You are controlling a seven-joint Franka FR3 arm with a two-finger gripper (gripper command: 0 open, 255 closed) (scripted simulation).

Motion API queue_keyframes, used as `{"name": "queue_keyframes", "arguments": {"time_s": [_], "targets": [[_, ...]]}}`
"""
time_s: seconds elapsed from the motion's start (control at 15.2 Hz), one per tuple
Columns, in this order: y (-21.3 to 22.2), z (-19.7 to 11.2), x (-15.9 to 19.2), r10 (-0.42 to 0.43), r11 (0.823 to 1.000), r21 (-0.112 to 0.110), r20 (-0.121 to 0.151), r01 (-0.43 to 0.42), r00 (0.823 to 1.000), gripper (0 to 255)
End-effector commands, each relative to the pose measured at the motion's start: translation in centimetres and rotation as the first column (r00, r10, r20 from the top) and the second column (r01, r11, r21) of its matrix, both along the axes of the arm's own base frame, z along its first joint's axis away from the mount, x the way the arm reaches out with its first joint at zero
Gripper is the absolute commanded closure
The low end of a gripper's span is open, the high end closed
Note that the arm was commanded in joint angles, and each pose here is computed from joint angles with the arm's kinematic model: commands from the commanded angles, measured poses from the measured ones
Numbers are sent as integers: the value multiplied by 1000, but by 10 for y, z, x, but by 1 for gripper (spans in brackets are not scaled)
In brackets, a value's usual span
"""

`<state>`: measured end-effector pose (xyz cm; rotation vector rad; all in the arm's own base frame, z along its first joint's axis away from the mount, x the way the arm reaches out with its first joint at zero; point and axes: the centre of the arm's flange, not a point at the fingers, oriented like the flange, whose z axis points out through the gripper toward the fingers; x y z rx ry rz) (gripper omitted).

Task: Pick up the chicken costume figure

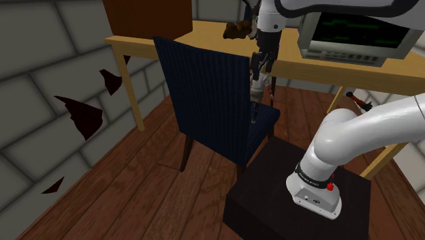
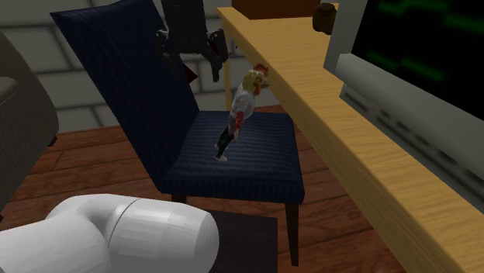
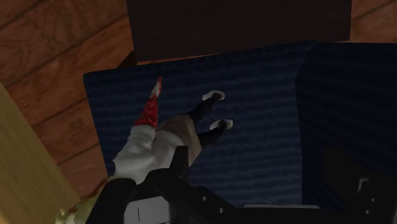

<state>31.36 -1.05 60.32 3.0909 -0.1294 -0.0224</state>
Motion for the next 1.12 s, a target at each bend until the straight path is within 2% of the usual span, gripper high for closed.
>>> {"name": "queue_keyframes", "arguments": {"time_s": [0.0,0.13,0.26,0.46,0.53,1.06], "targets": [[0,0,0,0,1000,0,0,0,1000,0],[-26,-7,-13,-31,1000,7,101,31,994,0],[-52,-16,-26,-63,998,17,201,60,977,0],[-89,-32,-46,-109,994,38,347,103,932,0],[-98,-37,-50,-121,993,44,380,112,917,0],[-98,-77,-50,-121,993,44,380,112,917,0]]}}
